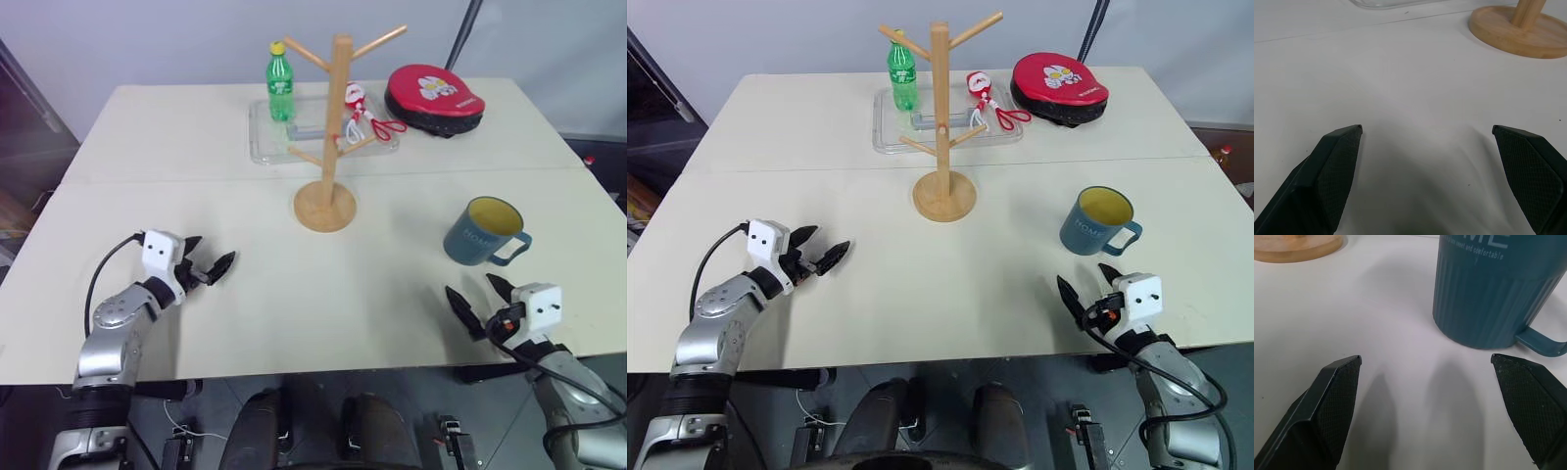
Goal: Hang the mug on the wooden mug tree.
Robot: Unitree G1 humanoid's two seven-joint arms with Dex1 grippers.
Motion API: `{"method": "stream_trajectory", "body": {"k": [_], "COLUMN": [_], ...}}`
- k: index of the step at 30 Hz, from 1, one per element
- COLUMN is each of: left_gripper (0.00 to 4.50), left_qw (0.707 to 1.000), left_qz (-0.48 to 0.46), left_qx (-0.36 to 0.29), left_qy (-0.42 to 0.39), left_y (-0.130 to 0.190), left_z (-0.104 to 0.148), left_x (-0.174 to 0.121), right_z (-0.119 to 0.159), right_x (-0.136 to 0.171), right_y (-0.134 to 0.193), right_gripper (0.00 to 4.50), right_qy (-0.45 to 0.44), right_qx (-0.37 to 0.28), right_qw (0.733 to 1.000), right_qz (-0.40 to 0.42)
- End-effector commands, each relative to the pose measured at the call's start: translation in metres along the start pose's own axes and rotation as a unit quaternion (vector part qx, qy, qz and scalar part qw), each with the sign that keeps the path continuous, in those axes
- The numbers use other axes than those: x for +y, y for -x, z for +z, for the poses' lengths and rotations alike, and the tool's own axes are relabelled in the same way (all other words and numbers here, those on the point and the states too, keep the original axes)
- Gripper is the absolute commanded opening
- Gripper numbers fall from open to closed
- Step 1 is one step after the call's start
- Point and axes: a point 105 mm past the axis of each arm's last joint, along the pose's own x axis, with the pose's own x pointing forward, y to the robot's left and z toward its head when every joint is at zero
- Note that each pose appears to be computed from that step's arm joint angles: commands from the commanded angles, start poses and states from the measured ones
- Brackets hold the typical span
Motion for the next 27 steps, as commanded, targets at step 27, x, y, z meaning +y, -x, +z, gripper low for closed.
{"method": "stream_trajectory", "body": {"k": [27], "left_gripper": [4.50], "left_qw": [0.920], "left_qz": [-0.382], "left_qx": [-0.078], "left_qy": [-0.026], "left_y": [-0.012], "left_z": [0.056], "left_x": [-0.158], "right_z": [0.015], "right_x": [-0.055], "right_y": [0.013], "right_gripper": [4.41], "right_qy": [0.039], "right_qx": [-0.054], "right_qw": [0.956], "right_qz": [-0.286]}}
